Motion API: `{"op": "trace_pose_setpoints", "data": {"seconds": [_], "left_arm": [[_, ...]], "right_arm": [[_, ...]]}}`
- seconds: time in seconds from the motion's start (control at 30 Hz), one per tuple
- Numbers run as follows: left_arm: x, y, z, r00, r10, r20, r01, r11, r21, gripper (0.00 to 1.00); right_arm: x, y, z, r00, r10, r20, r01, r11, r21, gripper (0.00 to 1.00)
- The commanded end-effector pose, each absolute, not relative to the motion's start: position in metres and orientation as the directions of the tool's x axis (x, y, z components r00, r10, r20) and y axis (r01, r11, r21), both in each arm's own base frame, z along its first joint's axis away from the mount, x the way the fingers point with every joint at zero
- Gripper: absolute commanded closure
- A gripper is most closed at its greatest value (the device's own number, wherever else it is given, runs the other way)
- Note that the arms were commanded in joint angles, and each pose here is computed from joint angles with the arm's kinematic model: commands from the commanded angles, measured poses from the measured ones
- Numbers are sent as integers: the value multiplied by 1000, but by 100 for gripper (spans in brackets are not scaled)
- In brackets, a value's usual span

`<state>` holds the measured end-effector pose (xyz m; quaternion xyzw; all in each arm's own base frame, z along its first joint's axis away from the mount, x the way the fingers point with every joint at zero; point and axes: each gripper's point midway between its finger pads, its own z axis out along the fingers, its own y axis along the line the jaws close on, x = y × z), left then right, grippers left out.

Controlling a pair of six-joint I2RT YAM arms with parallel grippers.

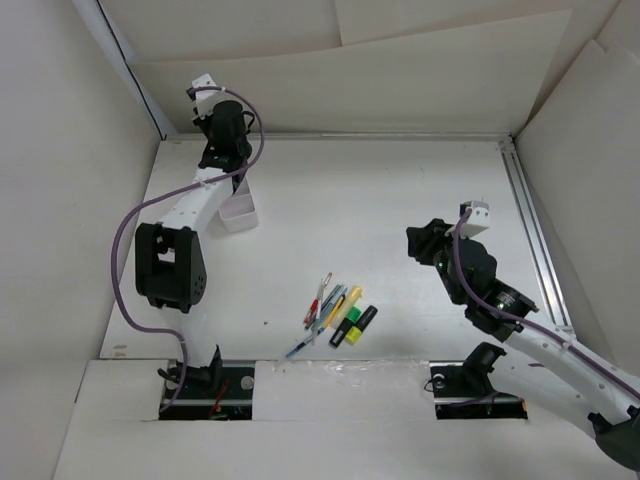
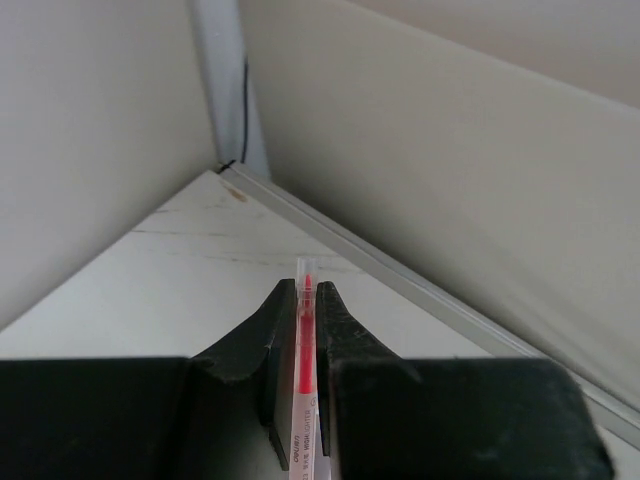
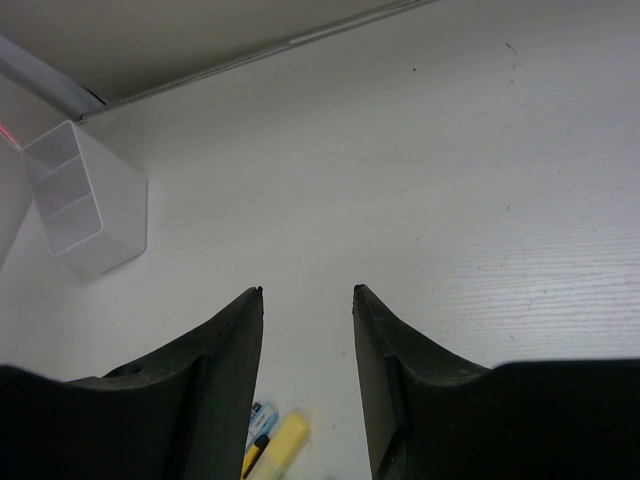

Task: Sort the stationery into containers
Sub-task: Place the stationery in the storage box.

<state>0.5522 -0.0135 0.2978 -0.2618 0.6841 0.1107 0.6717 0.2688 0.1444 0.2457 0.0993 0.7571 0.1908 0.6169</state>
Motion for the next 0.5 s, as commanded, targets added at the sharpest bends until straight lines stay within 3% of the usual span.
{"op": "trace_pose_setpoints", "data": {"seconds": [0.0,0.47], "left_arm": [[556,0,328,131,-186,-974,-528,818,-228,100],[580,10,311,119,-35,-992,-598,795,-100,100]], "right_arm": [[271,148,256,-196,402,-894,-112,897,428,53],[273,152,254,-200,393,-898,-123,899,421,53]]}}
